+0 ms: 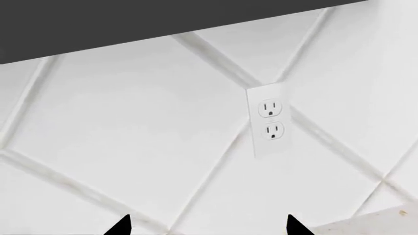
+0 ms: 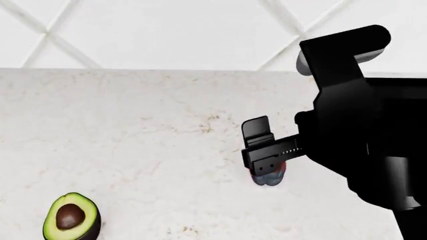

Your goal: Place the avocado, onion, tomato and bell pepper on the cutting board.

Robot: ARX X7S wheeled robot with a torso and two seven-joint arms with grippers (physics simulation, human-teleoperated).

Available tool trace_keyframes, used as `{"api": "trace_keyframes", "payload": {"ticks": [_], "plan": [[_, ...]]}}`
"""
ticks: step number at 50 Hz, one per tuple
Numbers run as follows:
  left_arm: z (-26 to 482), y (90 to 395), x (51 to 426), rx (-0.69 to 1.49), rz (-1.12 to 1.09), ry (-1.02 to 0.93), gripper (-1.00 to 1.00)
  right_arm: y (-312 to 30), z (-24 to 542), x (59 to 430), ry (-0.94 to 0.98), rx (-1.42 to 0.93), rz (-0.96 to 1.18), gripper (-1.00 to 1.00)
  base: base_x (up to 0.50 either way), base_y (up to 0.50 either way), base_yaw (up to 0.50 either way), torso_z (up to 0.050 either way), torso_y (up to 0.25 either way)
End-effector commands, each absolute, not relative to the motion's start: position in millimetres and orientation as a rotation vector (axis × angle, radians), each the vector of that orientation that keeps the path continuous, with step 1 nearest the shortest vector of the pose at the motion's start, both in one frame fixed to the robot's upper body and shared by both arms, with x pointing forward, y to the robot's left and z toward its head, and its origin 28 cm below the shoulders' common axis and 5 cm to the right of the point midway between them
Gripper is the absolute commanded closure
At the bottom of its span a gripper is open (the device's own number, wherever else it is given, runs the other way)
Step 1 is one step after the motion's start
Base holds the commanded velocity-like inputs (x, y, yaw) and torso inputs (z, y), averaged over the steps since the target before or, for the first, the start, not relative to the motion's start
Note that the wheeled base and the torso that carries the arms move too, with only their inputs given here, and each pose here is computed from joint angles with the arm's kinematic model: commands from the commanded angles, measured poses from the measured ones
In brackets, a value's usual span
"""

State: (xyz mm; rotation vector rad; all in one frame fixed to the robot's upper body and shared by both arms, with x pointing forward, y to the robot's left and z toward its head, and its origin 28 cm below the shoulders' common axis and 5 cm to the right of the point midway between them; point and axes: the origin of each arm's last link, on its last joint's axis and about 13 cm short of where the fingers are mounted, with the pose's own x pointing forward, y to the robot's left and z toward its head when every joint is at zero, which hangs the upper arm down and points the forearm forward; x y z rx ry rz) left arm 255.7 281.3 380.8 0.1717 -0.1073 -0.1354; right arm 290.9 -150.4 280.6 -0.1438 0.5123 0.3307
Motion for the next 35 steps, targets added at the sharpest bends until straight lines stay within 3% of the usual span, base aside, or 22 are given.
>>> {"api": "trace_keyframes", "payload": {"ticks": [1,35], "plan": [[381,279,255,0.146,-0.155,-0.136,-1.0,-145,267,297,0.498,-0.083,0.371,-1.0,0.0,0.0,0.0,0.0,0.0],[383,281,256,0.148,-0.15,-0.141,-1.0,-141,235,318,0.549,-0.027,0.386,-1.0,0.0,0.0,0.0,0.0,0.0]]}}
